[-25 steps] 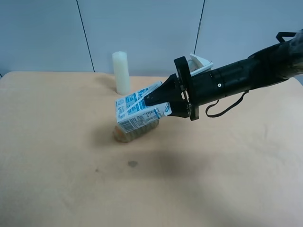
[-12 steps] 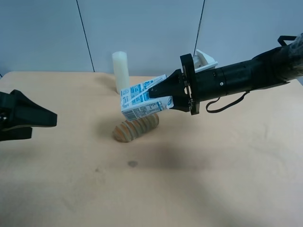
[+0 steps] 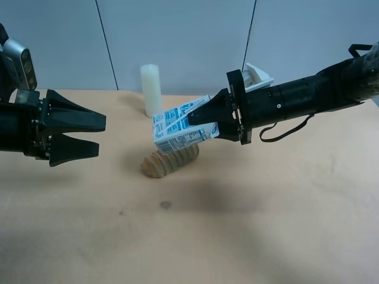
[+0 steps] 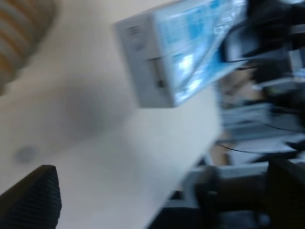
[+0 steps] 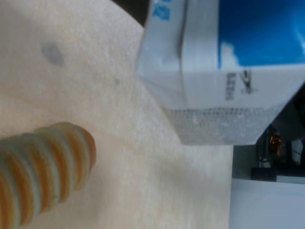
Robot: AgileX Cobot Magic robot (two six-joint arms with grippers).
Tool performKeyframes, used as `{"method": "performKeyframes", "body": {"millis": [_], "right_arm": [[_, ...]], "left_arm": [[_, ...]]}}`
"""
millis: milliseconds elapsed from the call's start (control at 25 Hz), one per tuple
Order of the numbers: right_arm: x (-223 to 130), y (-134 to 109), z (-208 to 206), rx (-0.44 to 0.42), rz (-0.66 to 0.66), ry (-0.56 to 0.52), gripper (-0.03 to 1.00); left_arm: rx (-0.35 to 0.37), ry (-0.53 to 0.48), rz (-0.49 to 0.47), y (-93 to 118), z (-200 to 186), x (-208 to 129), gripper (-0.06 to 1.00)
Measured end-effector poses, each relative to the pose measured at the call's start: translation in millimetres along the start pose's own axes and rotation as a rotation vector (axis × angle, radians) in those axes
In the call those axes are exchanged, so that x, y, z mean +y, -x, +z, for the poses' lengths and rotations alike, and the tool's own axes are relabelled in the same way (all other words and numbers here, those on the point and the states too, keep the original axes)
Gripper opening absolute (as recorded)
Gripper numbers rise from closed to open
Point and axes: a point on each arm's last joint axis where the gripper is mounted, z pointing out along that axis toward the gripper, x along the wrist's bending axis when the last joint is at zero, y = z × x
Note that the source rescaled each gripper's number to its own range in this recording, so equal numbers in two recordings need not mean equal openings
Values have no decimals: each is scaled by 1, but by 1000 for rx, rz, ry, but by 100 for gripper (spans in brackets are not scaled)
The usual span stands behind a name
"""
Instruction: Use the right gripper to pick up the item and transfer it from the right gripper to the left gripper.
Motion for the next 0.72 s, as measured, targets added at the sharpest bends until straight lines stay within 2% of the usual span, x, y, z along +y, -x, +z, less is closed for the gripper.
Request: {"method": "performKeyframes", "body": {"millis": [160,360,720], "right_arm": [[-2,-2,4,3,-5,-13,0],[-7,-6,14,12,-15,-45,0],[-5,-8,15,29,-7,-23,0]], "left_arm": [[-53,23,-7,-7,6,16,97],[-58,26,-16,-14,9,26,98],[-59,6,-62,-26,15,25,98]]}}
